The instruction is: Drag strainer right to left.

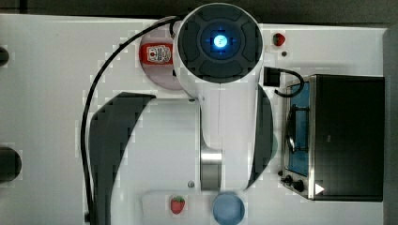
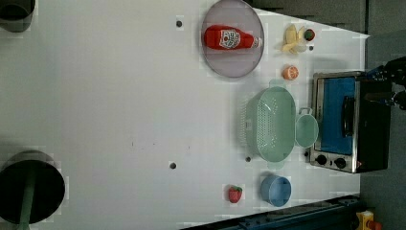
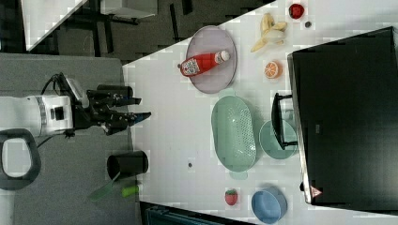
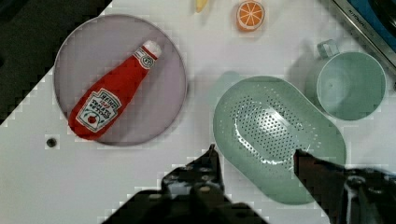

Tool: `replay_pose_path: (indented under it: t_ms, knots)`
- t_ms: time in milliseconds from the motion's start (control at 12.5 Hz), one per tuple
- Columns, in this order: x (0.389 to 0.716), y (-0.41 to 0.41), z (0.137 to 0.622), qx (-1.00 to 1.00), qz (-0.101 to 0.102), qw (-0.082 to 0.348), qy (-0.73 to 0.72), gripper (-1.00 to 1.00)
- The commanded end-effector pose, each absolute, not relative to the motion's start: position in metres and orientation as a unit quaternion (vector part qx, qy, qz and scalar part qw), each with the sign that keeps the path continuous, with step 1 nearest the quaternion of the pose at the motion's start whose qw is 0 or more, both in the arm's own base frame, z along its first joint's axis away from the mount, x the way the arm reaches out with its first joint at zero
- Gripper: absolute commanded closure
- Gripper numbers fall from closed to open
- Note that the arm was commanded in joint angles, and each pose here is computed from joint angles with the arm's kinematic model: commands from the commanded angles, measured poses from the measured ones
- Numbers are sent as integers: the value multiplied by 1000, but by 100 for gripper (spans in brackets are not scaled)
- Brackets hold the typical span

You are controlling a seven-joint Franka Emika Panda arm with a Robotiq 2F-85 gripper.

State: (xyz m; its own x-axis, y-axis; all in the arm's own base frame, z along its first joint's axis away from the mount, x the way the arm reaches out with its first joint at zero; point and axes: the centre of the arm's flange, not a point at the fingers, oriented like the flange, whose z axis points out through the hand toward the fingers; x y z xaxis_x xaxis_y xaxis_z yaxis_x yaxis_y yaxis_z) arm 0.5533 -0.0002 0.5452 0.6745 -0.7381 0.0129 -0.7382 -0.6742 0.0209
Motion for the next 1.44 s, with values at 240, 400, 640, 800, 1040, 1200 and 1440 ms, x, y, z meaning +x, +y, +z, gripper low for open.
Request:
replay_pose_path:
  t_ms: [240,400,640,800,1040,1200,1440]
  knots:
    - [363,-40,603,879,-3,6,-476,-99]
    - [371,-39,590,879,-10,11,-477,-100]
    - [399,-38,549,876,-6,12,-482,-100]
    - [418,-36,502,866,-8,15,-501,-100]
    - [441,-33,417,834,-3,16,-552,-100]
    - [457,-32,366,814,8,12,-581,-100]
    - [476,-29,298,798,14,12,-602,-100]
